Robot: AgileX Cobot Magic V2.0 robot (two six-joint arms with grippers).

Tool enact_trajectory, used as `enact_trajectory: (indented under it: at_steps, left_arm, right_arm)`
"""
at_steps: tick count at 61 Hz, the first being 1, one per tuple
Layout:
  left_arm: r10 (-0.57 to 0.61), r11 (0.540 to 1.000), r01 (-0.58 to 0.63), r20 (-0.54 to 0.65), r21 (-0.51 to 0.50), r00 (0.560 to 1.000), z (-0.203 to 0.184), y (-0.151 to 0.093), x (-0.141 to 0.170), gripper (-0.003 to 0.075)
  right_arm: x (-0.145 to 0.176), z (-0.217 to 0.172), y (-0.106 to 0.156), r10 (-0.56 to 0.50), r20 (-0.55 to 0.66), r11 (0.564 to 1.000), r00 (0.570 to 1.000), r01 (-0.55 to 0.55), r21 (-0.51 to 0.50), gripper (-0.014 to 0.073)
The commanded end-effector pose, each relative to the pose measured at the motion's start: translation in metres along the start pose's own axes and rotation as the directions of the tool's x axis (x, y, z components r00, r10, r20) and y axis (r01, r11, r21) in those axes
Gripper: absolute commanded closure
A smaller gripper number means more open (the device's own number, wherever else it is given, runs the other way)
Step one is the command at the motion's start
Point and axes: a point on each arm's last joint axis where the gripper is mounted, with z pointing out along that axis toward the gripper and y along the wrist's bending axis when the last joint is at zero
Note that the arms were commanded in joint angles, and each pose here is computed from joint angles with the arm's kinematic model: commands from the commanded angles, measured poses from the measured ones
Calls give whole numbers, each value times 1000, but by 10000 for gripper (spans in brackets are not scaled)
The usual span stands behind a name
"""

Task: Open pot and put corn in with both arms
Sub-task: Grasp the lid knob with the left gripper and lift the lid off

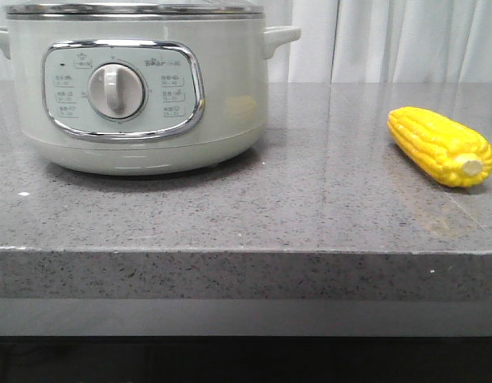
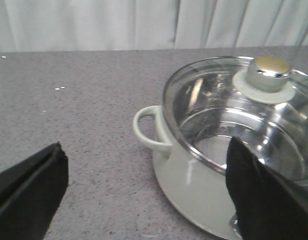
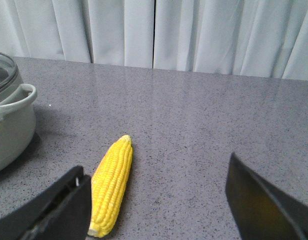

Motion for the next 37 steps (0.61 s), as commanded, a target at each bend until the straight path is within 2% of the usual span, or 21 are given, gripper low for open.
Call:
enact_trajectory:
  at_steps: [1,15,28,37]
  left_arm:
    - [4,997,-8,61,72,998,10,-12,-33,98]
    - [24,964,-1,-83,265,996,58,-56,-80,99]
    - [65,955,-1,-208,296,976,113,-71,-107,99]
    - [76,954,0,-241,300,968,146,-78,-114,99]
  right_arm:
    - [-16,-2,-1,-9,89,1000,996,7,15,22]
    - [-16,-1,-1,-9,80,1000,997,8,14,22]
    - [-16,-1,-1,-9,80,1000,997,8,14,22]
    - [-16,-1,-1,-9,80,1000,997,8,14,22]
